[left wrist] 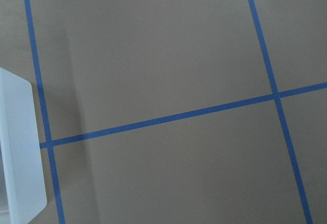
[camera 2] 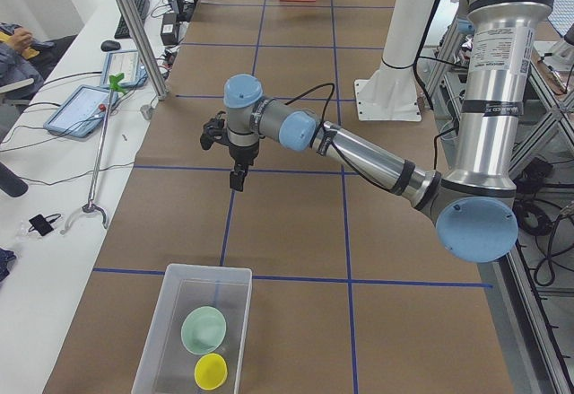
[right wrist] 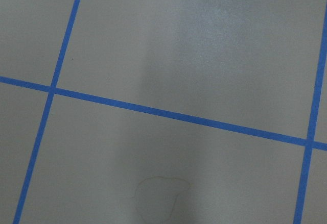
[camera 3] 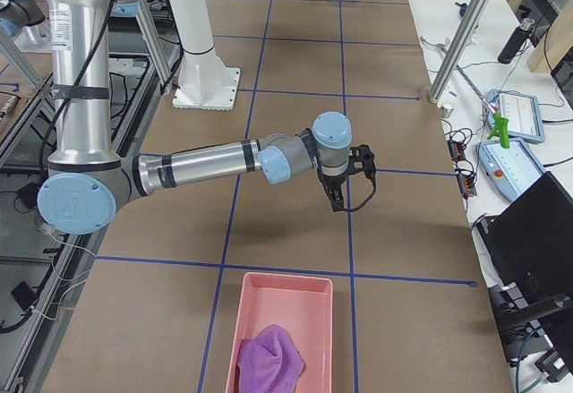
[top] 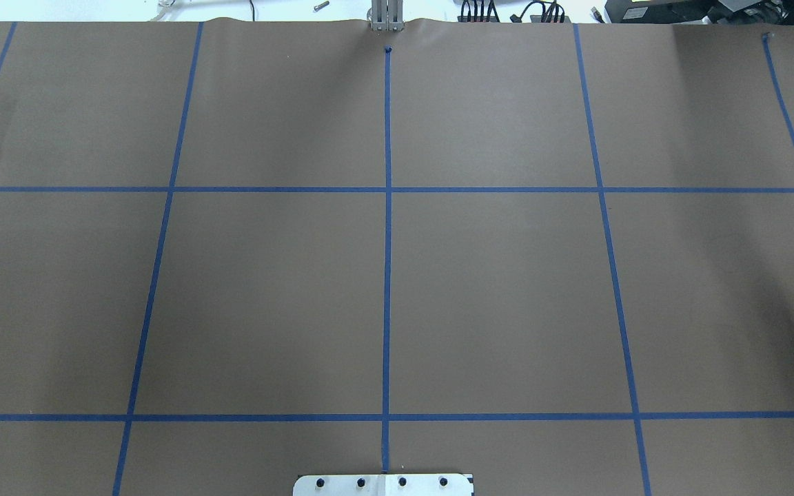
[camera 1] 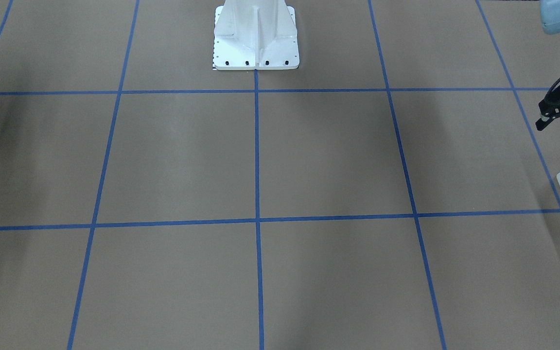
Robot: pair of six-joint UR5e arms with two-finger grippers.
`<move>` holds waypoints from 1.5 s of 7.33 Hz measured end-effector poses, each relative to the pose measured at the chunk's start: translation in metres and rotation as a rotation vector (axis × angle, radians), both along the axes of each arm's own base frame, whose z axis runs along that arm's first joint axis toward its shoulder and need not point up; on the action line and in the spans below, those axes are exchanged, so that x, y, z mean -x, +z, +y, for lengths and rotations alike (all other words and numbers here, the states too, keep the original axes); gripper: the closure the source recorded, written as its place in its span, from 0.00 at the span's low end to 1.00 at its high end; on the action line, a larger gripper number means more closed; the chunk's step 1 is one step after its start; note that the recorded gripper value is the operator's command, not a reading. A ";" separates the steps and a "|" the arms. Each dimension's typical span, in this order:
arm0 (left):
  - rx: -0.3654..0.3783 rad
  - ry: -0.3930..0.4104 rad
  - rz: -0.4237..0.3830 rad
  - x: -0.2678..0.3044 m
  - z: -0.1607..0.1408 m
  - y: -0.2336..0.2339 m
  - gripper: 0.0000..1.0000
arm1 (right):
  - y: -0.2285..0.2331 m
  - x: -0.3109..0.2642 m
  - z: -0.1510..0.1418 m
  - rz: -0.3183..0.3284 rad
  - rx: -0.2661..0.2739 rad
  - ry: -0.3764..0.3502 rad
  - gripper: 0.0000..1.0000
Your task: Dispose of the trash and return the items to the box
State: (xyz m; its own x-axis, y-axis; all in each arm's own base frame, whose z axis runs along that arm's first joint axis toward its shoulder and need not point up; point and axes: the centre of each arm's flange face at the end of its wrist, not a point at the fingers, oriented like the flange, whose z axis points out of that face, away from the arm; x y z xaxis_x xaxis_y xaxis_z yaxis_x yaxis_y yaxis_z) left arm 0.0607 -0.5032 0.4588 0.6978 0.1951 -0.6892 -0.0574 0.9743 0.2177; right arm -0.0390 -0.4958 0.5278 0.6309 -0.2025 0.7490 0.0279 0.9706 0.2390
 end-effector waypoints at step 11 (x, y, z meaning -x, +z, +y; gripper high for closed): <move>-0.007 0.017 0.019 0.022 0.004 0.018 0.02 | 0.005 -0.008 0.011 -0.091 0.016 -0.033 0.00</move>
State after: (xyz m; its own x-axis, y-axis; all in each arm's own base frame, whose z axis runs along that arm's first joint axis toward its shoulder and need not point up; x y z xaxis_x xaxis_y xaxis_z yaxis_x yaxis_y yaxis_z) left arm 0.0391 -0.4987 0.4770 0.6814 0.2121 -0.7005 -0.0702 0.9716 0.2258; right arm -0.0306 -0.4848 0.5333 0.5536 -0.2101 0.8059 0.0391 0.9732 0.2268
